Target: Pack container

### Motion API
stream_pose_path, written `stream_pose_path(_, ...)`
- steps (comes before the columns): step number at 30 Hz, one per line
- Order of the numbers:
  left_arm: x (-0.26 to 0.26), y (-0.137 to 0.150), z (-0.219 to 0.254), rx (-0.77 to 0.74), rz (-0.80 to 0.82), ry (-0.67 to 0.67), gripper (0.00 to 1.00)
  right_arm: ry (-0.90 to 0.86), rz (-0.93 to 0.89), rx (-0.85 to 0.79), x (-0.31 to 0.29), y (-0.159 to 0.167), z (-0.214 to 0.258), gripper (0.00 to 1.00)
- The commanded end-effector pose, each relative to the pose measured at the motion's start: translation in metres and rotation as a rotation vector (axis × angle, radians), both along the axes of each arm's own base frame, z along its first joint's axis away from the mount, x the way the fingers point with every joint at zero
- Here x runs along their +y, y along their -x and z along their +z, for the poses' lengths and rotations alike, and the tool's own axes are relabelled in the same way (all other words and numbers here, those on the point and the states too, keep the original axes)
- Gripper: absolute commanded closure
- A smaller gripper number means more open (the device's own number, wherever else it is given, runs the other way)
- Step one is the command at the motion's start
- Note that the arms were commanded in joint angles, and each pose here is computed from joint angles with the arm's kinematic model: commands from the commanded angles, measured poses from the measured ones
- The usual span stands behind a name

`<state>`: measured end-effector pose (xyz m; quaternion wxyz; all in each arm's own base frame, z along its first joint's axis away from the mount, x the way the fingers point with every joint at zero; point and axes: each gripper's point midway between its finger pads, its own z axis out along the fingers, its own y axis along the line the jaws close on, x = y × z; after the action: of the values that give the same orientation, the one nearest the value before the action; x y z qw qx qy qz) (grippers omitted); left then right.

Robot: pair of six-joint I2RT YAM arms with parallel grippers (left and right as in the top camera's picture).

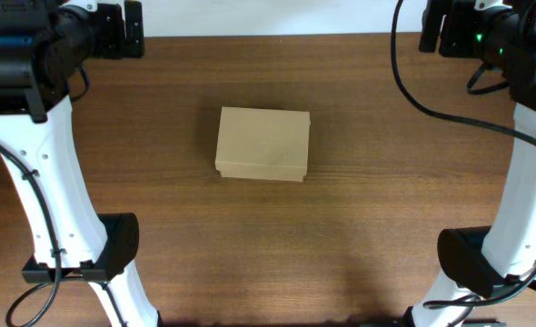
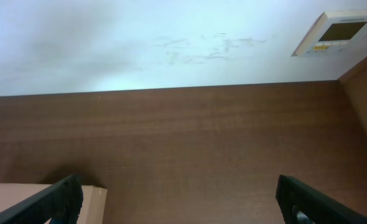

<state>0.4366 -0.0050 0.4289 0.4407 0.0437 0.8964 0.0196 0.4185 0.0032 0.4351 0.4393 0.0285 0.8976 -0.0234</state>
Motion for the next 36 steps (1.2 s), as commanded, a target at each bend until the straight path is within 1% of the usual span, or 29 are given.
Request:
stream_pose_path(1, 0.003, 0.003, 0.003, -0.006, 0.006, -0.009, 0.0, 0.006, -0.004, 0.0, -0.002, 0.0, 0.0, 0.01)
stream_pose_path(29, 0.003, 0.003, 0.003, -0.006, 0.006, -0.009, 0.0, 0.006, -0.003, 0.003, -0.001, -0.001, -0.001, 0.01)
stream_pose_path(31, 0.003, 0.003, 0.003, -0.006, 0.005, -0.009, 0.0, 0.006, -0.004, -0.004, -0.002, 0.005, 0.003, 0.01)
stream_pose_path(36, 0.003, 0.003, 0.003, -0.006, 0.005, -0.009, 0.0, -0.009, 0.009, -0.104, 0.0, 0.026, 0.034, 0.01)
